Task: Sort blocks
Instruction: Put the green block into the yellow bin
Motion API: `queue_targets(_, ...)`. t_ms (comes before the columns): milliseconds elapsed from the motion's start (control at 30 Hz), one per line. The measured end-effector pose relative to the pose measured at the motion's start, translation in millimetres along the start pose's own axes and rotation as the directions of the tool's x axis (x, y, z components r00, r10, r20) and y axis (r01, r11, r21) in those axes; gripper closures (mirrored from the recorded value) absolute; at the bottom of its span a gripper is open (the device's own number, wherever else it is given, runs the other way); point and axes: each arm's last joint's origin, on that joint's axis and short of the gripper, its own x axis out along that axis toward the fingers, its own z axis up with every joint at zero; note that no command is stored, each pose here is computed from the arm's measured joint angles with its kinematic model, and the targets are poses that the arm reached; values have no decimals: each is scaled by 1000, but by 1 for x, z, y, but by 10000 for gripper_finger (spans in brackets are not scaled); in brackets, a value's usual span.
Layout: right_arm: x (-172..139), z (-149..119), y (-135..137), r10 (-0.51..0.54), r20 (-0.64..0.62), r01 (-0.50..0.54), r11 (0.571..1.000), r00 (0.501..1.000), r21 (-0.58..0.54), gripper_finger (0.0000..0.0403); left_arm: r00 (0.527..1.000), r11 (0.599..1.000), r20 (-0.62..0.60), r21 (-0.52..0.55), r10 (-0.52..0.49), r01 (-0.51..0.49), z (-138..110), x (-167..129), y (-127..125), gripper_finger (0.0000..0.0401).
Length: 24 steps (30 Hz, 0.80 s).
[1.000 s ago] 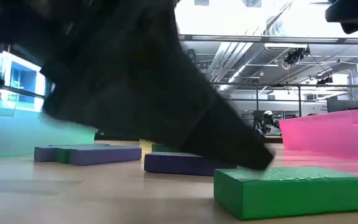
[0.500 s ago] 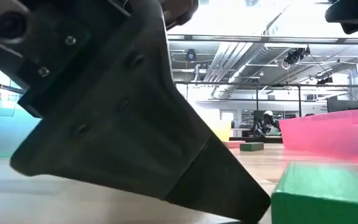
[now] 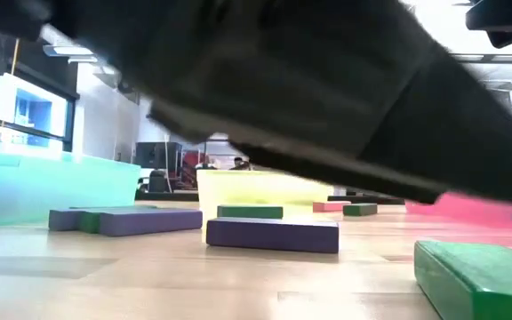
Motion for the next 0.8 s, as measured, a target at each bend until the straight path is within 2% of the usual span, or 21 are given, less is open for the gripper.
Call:
queue_targets(133,0,0,0,0,0,0,1000,1000,0,263,994,993,-4,41,-108,108,10,7,8,182)
queue_targets(200,0,0,0,0,-1,0,1000,1000,0,263,988,988,-34,41,-150,151,5,15,16,186)
queue_targets(300,0,0,0,0,-3,0,1000,1000,-2,263,979,980,-56,29,-197,199,0,26,25,195)
queue_targets(400,0,-1,0,1,-6,-1,1000,1000,-5,263,977,979,-71,24,-202,204,0,27,29,203)
queue_targets(600,-1,-2,0,1,-16,-1,1000,1000,27,263,973,994,-208,29,-98,107,6,10,33,214)
queue_targets(800,-1,-2,0,3,-17,-3,1000,1000,27,263,922,993,-369,8,115,-120,15,-28,38,215)
